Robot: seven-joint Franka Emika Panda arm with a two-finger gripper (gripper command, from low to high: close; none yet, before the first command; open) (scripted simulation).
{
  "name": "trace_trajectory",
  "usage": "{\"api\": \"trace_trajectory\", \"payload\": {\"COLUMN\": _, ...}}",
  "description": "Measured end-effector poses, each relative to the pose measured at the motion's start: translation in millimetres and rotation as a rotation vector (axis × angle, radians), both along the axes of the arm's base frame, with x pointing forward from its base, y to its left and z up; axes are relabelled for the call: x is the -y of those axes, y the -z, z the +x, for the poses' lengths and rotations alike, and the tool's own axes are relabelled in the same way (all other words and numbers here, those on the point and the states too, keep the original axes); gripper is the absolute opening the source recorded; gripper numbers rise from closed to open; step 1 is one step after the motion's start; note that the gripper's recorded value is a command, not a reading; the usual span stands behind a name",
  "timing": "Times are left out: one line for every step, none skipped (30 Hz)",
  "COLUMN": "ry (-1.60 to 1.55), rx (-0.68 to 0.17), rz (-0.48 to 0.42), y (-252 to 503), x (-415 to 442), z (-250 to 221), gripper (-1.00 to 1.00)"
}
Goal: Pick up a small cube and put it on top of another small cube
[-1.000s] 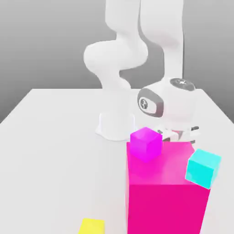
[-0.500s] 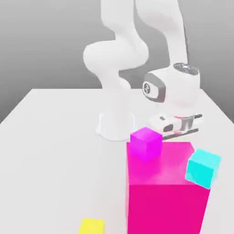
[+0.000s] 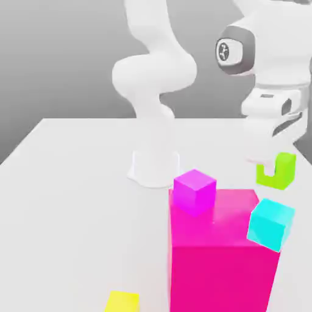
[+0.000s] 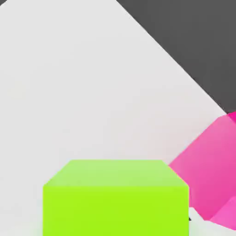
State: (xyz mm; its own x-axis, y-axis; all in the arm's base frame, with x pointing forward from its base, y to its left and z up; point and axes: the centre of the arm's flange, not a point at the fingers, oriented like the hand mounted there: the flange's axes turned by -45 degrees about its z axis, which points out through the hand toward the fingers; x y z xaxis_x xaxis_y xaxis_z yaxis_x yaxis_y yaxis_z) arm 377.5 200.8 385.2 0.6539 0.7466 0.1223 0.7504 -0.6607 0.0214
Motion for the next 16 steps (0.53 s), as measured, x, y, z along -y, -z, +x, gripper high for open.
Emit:
{"api": "trace_trajectory", "payload": {"ry": 0.011, "rx": -0.008, "rz": -0.006, "y": -11, "x": 12, "z": 9, "gripper": -1.00}}
{"api": "trace_trajectory", "payload": {"ry": 0.024, "rx": -0.017, "rz": -0.012, "y": -21, "x": 25, "z": 17, "gripper": -1.00}}
{"api": "trace_trajectory", "payload": {"ry": 0.040, "rx": -0.026, "rz": -0.018, "y": -32, "x": 38, "z": 24, "gripper": -1.00}}
{"api": "trace_trajectory", "payload": {"ry": 0.056, "rx": -0.036, "rz": -0.025, "y": -42, "x": 53, "z": 31, "gripper": -1.00}}
{"api": "trace_trajectory", "payload": {"ry": 0.074, "rx": -0.047, "rz": -0.032, "y": -52, "x": 69, "z": 37, "gripper": -1.00}}
{"api": "trace_trajectory", "payload": {"ry": 0.092, "rx": -0.058, "rz": -0.038, "y": -62, "x": 85, "z": 43, "gripper": -1.00}}
{"api": "trace_trajectory", "payload": {"ry": 0.116, "rx": -0.071, "rz": -0.045, "y": -71, "x": 103, "z": 47, "gripper": -1.00}}
{"api": "trace_trajectory", "payload": {"ry": 0.154, "rx": -0.089, "rz": -0.054, "y": -69, "x": 118, "z": 51, "gripper": -1.00}}
{"api": "trace_trajectory", "payload": {"ry": 0.174, "rx": -0.098, "rz": -0.059, "y": -60, "x": 126, "z": 53, "gripper": -1.00}}
{"api": "trace_trajectory", "payload": {"ry": 0.184, "rx": -0.102, "rz": -0.061, "y": -48, "x": 130, "z": 54, "gripper": -1.00}}
{"api": "trace_trajectory", "payload": {"ry": 0.188, "rx": -0.105, "rz": -0.062, "y": -34, "x": 132, "z": 55, "gripper": -1.00}}
{"api": "trace_trajectory", "payload": {"ry": 0.191, "rx": -0.106, "rz": -0.063, "y": -19, "x": 133, "z": 54, "gripper": -1.00}}
{"api": "trace_trajectory", "payload": {"ry": 0.193, "rx": -0.107, "rz": -0.064, "y": -11, "x": 134, "z": 54, "gripper": 1.00}}
{"api": "trace_trajectory", "payload": {"ry": 0.193, "rx": -0.107, "rz": -0.063, "y": -11, "x": 134, "z": 54, "gripper": 1.00}}
{"api": "trace_trajectory", "payload": {"ry": 0.193, "rx": -0.107, "rz": -0.063, "y": -11, "x": 134, "z": 54, "gripper": 1.00}}
{"api": "trace_trajectory", "payload": {"ry": 0.193, "rx": -0.107, "rz": -0.063, "y": -11, "x": 134, "z": 54, "gripper": 1.00}}
